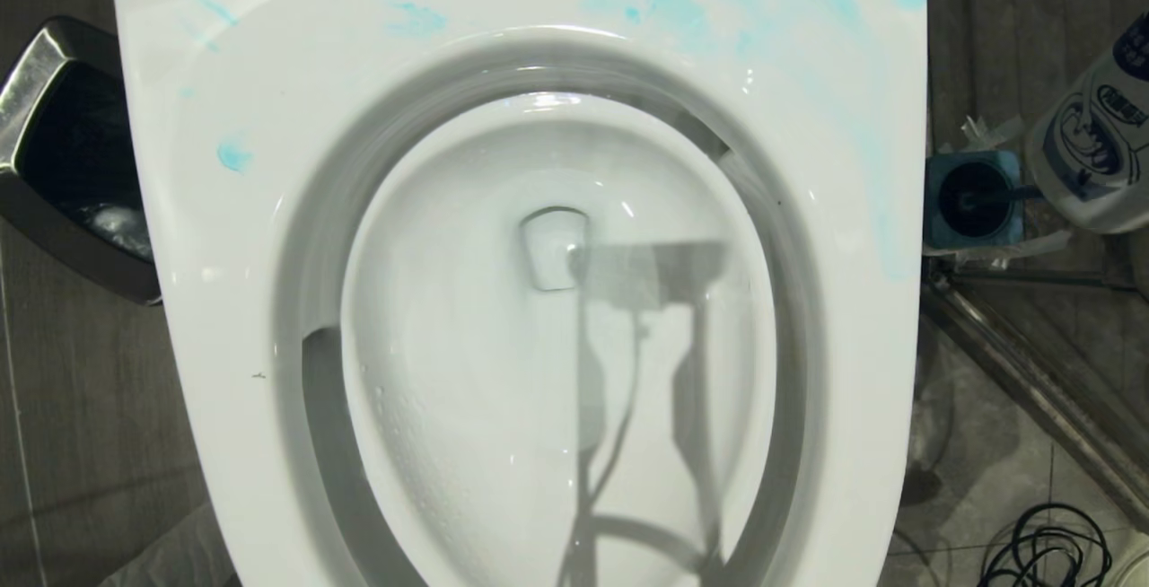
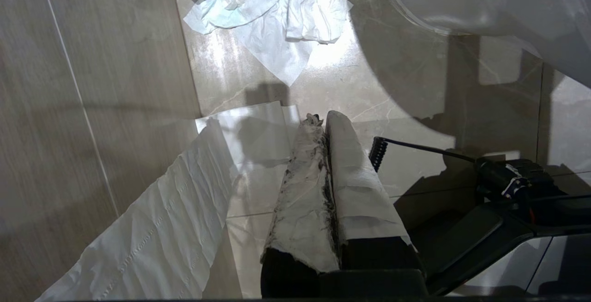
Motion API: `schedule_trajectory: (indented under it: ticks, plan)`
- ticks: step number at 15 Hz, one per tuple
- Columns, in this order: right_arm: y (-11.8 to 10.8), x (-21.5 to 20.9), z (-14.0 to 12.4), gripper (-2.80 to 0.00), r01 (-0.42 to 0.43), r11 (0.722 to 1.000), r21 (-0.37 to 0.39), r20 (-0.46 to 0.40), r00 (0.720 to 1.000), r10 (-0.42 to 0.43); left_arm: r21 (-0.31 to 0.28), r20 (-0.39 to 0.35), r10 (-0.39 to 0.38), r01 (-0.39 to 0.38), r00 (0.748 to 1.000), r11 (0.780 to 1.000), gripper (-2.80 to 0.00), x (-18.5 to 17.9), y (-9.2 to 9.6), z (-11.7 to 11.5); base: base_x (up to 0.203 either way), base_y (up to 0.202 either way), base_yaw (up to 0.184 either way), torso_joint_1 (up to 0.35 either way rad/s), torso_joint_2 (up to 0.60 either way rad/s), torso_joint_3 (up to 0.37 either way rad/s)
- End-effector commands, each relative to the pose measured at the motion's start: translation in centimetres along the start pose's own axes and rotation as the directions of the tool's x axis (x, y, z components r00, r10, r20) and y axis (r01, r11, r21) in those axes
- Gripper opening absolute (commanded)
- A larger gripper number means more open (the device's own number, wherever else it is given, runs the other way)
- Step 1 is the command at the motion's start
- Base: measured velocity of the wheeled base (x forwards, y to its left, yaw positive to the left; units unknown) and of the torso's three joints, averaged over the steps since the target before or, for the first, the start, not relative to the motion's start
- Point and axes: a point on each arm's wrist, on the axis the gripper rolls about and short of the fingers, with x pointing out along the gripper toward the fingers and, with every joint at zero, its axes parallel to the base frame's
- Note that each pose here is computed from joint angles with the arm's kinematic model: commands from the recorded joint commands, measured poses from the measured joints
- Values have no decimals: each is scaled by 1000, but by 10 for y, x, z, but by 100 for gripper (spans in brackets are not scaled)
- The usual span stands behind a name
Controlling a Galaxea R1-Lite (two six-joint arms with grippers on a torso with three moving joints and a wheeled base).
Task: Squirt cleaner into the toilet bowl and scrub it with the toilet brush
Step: Pour in the cleaning agent
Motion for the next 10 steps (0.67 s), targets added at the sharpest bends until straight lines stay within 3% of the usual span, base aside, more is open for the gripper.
schedule_trajectory:
  ticks: [1,6,10]
  plan:
    - [0,-2,-1,-280,7,999,-44,-2,1000,-7,-3,0,1,-1,1000,1000,-280,0,0,0,0,0,0,0,0,0]
    - [4,5,-6,-280,22,997,-78,-39,999,-25,0,0,0,0,1000,1000,-280,0,0,0,0,0,0,0,0,0]
    - [8,11,-11,-280,9,996,-86,-57,998,-14,-40,-3,33,-34,999,999,-280,0,1,0,0,0,0,1,1,53]
